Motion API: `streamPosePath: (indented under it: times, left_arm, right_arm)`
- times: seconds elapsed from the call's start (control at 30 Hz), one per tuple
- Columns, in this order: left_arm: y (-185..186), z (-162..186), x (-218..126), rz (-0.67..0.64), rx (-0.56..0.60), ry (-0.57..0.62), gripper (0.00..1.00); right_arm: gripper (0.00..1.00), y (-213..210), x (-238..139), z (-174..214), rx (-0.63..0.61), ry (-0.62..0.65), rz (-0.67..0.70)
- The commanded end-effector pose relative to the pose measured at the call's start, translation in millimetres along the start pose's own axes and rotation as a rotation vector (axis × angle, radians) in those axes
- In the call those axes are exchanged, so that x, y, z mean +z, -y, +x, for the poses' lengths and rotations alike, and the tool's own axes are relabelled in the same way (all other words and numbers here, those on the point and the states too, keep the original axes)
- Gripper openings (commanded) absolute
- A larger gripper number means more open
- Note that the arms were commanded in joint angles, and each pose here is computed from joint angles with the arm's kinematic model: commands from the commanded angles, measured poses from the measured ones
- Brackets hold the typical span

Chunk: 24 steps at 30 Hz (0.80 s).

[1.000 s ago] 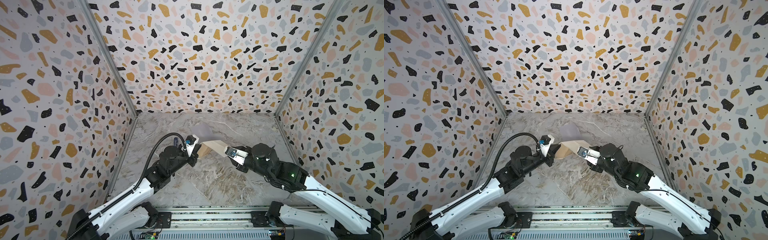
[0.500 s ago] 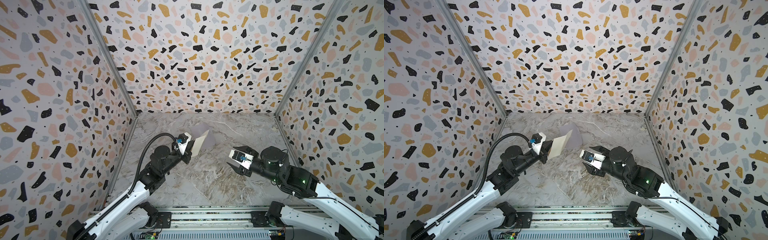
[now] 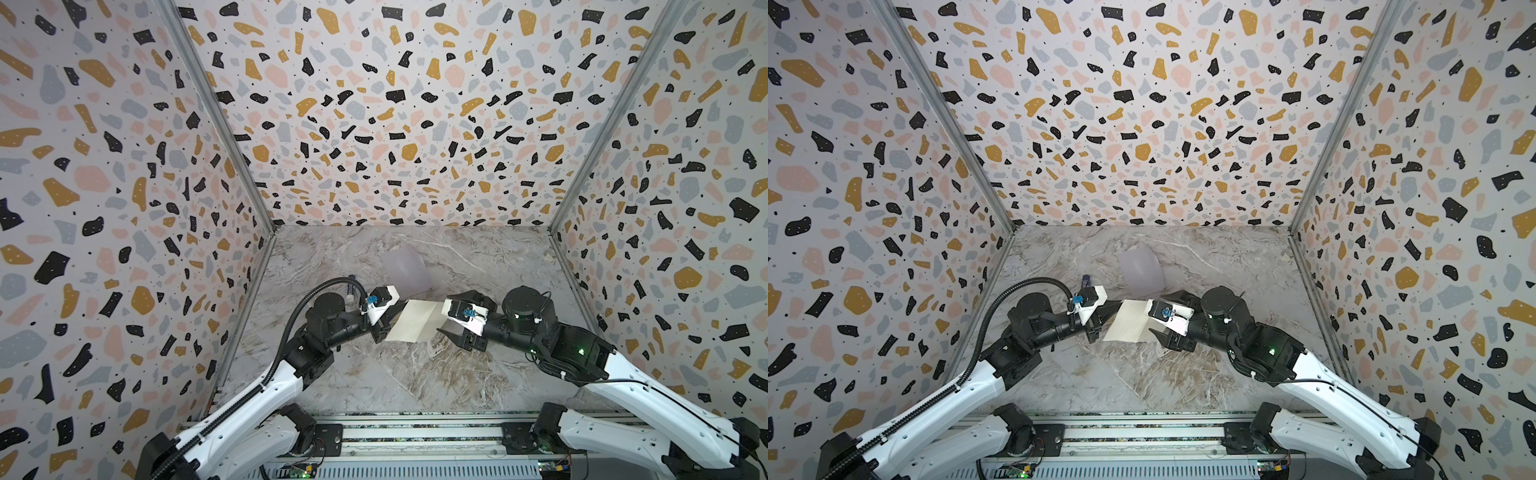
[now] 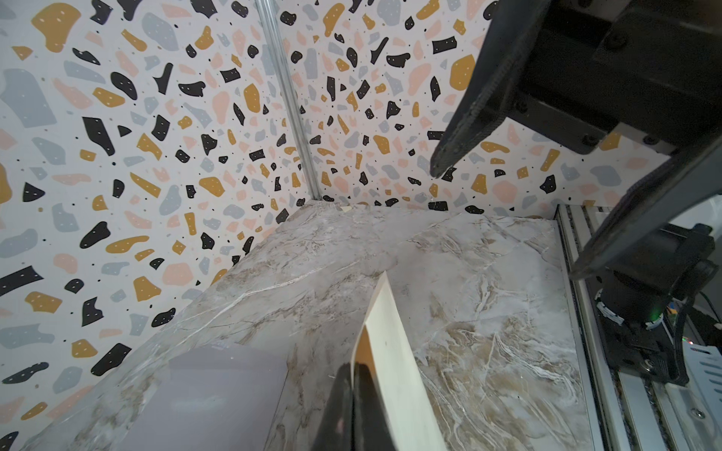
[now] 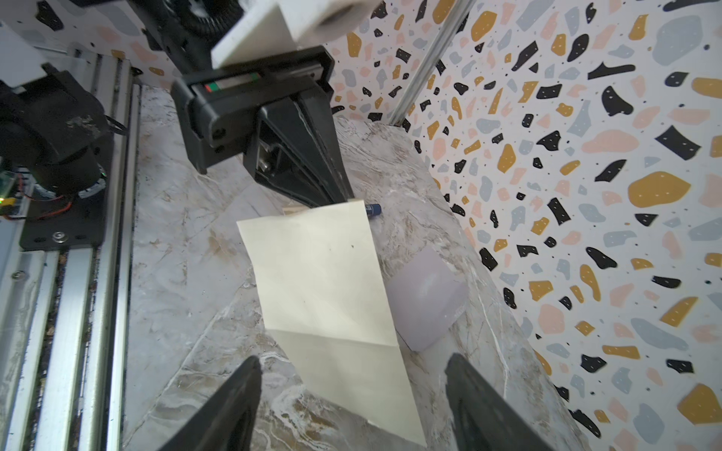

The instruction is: Place the letter into the envelope and seal it

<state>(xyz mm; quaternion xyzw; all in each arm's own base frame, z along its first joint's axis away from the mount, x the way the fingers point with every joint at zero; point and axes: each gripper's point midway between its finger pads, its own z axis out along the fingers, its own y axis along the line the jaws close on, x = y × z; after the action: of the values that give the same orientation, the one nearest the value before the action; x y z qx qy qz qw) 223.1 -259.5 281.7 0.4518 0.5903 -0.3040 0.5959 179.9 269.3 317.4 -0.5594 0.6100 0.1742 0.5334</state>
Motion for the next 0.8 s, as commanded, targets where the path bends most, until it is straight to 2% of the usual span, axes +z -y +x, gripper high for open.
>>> streamPosePath:
  times: [0.0,0.2,0.43,0.63,0.77]
  left_arm:
    - [9.9,-9.5,-0.6,0.045,0.084,0.059,0.0]
    - [15.4,-6.6,-2.2,0.055,0.084,0.082,0.0]
    - [20.5,-4.8,-1.3,0.08,0.088,0.081,0.0]
    - [23.3,-7.7,-0.1,0.097,0.092,0.087,0.0]
    - [24.0,-8.5,1.6,0.103,0.091,0.087,0.0]
  right_arm:
    - [0.77,5.2,-2.0,-13.0,0.063,0.111,-0.067]
    - [0.79,13.7,-0.2,-7.4,0.116,0.171,-0.133]
    - [0.79,9.6,13.4,0.4,0.128,0.149,-0.196]
    - [0.7,5.8,28.1,7.0,0.139,0.125,-0.249]
    - [0.6,3.1,35.1,8.8,0.146,0.121,-0.278]
